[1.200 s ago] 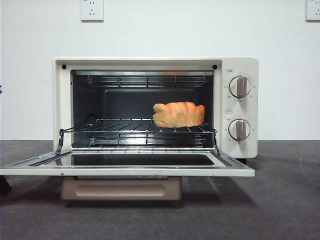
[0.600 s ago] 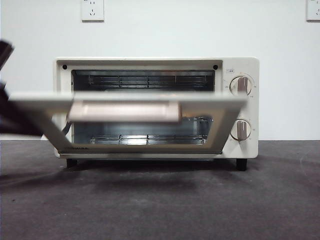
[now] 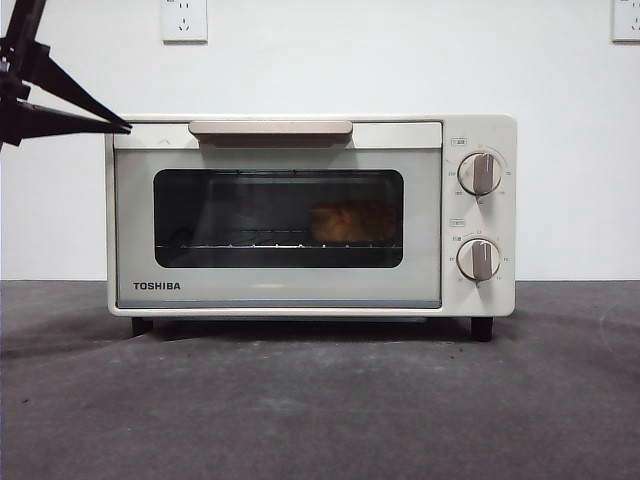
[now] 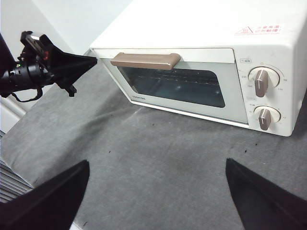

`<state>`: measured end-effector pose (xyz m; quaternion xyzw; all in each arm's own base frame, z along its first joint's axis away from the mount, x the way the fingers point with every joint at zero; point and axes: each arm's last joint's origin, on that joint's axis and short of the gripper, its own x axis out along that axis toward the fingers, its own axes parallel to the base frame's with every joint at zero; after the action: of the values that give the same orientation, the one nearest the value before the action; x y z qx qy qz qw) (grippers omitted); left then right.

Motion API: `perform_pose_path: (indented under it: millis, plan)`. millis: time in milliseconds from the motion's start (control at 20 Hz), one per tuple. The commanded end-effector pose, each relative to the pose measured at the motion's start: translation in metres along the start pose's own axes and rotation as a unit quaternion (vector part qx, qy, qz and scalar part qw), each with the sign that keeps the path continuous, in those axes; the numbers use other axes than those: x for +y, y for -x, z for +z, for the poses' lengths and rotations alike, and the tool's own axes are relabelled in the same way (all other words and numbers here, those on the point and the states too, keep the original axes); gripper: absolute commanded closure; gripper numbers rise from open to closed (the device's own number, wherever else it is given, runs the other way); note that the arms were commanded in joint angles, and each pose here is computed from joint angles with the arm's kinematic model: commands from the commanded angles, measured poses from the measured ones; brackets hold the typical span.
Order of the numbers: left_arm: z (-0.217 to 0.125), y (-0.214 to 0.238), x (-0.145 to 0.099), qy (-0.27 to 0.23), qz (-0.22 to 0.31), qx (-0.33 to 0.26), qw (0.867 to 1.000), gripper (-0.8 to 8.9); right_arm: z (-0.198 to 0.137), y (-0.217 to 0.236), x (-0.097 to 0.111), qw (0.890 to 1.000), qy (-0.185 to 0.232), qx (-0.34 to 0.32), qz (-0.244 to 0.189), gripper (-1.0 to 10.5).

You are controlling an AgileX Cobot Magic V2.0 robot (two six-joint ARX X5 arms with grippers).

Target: The left arm flap open the oven, the right arm pick bread and place it into oven, the left arm flap close the oven

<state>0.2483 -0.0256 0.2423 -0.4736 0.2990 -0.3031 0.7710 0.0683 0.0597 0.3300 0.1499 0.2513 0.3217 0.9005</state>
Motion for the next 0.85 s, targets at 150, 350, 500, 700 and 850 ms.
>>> perform_pose_path:
  millis: [150,350,500,700,850]
  plan:
    - [-0.001,0.010,-0.022,-0.045,-0.033,0.006,0.998,8.03,0.004,0.002,0.003,1.000,0.008,-0.007,0.009,4.9]
    - [-0.012,0.029,-0.045,-0.113,-0.047,-0.006,0.992,8.03,0.004,0.002,0.003,1.000,0.022,-0.007,0.009,4.9]
    - [-0.023,0.048,-0.064,-0.185,-0.059,-0.019,0.981,8.03,0.004,0.002,0.003,0.999,0.040,-0.007,0.009,4.9]
    - [-0.043,0.075,-0.085,-0.265,-0.067,-0.043,0.961,8.03,0.004,0.002,0.004,0.998,0.059,-0.005,0.014,4.9]
    - [-0.061,0.094,-0.096,-0.315,-0.058,-0.068,0.945,8.03,0.004,0.002,0.004,0.996,0.081,0.000,0.027,4.9]
